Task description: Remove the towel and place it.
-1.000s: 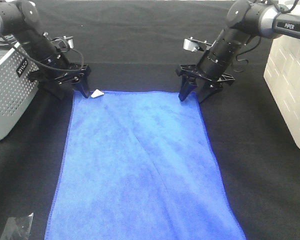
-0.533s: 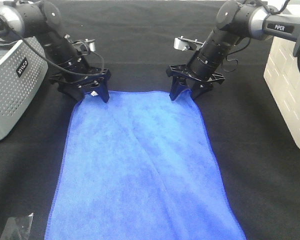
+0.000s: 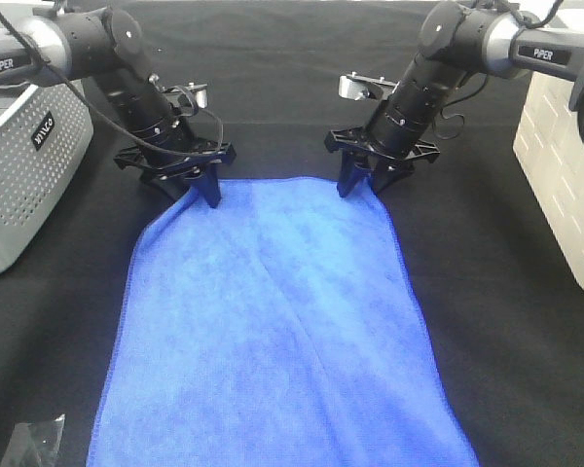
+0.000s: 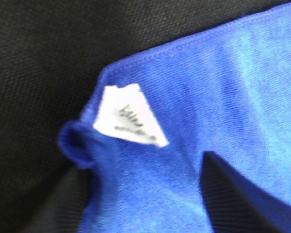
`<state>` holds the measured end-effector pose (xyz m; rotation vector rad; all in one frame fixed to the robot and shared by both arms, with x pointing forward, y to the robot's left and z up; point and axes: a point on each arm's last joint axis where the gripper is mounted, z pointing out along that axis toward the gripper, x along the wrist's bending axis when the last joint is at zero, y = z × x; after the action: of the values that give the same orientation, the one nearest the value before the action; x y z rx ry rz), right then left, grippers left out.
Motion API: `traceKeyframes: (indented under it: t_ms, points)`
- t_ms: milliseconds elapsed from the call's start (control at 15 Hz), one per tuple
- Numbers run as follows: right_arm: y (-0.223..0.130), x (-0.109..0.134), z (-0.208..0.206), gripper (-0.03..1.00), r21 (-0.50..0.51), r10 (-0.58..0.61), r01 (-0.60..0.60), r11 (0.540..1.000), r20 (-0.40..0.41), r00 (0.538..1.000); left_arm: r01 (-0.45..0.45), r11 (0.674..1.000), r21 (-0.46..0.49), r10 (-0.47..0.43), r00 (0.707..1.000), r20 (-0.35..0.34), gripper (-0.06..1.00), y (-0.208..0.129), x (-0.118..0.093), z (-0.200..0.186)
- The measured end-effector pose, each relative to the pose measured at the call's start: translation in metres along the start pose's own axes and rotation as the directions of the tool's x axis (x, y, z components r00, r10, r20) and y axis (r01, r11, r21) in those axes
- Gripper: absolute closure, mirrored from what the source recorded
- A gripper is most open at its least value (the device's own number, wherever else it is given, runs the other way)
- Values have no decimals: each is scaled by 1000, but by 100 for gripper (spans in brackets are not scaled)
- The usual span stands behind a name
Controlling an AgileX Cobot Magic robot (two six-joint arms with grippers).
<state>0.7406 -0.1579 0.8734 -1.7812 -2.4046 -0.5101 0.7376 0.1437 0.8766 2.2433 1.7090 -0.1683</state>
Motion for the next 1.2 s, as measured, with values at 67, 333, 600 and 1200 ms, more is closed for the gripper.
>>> traceKeyframes:
  t_ms: [67, 333, 600, 1200]
  points:
    - [0, -1, 1, 56, 3, 3, -3, 1000, 7, 1000, -4, 1000, 3, 4, 1000, -9, 59, 0, 1, 1]
    - [-1, -4, 3, 94, 13, -10, 9, 1000, 42, 999, -53, 999, 8, 54, 998, -23, 92, -1, 2, 2]
    - [3, -9, -4, 94, -20, -75, 79, 997, 152, 986, -123, 992, -3, 123, 992, -42, 92, 2, 1, -2]
    - [43, -10, -66, 94, -207, -185, 286, 936, 402, 897, -236, 932, -274, 212, 971, -114, 92, 39, -9, -38]
